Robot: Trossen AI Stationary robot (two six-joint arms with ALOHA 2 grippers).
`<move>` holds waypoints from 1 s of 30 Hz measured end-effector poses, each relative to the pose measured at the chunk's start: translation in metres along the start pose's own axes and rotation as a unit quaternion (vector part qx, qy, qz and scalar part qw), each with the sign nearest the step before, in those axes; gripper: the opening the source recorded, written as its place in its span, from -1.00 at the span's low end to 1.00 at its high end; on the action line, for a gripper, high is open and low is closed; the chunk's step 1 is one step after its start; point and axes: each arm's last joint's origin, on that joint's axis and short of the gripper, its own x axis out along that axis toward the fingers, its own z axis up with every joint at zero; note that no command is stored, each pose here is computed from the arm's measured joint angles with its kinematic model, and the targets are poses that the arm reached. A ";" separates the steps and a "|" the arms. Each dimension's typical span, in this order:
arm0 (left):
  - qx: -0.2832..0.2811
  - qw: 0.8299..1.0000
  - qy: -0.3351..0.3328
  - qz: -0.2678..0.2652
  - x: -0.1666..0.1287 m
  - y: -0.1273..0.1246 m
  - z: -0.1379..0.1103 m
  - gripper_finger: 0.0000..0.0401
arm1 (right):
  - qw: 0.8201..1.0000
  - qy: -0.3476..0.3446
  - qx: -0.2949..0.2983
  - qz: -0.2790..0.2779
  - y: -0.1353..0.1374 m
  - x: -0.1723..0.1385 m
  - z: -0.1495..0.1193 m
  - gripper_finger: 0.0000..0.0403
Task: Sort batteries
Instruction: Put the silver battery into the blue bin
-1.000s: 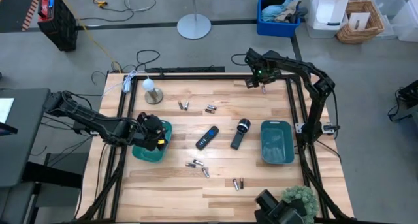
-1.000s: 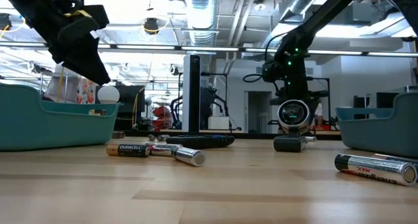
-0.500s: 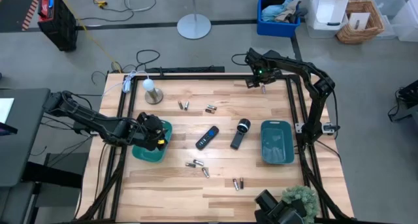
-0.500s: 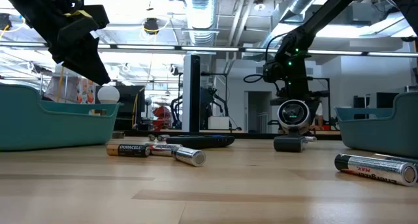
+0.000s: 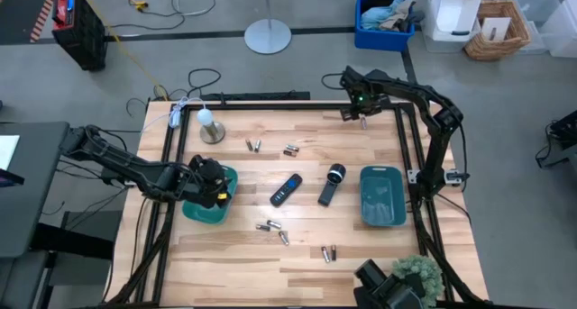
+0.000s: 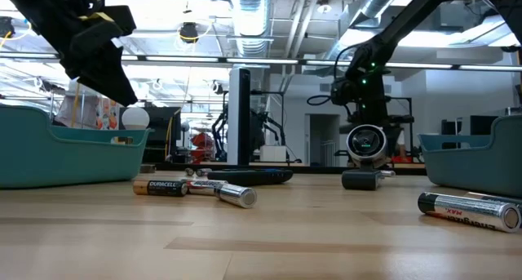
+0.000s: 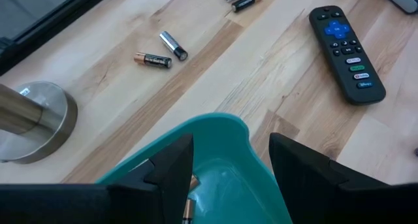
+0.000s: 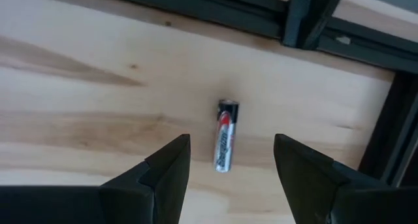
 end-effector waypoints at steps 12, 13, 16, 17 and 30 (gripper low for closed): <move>0.001 1.000 0.001 -0.002 0.000 -0.001 0.000 -0.03 | 1.000 0.004 -0.002 -0.018 -0.001 0.015 -0.009 0.19; 0.001 1.000 0.000 -0.002 0.000 -0.001 0.000 -0.03 | 1.000 0.003 -0.002 -0.017 -0.001 0.015 -0.008 0.19; 0.001 1.000 0.001 -0.002 0.000 -0.001 0.000 -0.03 | 1.000 -0.001 -0.003 -0.016 0.000 0.015 -0.008 0.19; 0.001 1.000 0.001 -0.002 0.000 -0.001 0.000 -0.03 | 1.000 -0.002 -0.003 -0.015 0.001 0.015 -0.008 0.19; 0.001 1.000 0.000 -0.003 -0.001 -0.001 0.000 -0.03 | 0.999 0.001 -0.018 -0.034 0.009 0.023 -0.009 0.19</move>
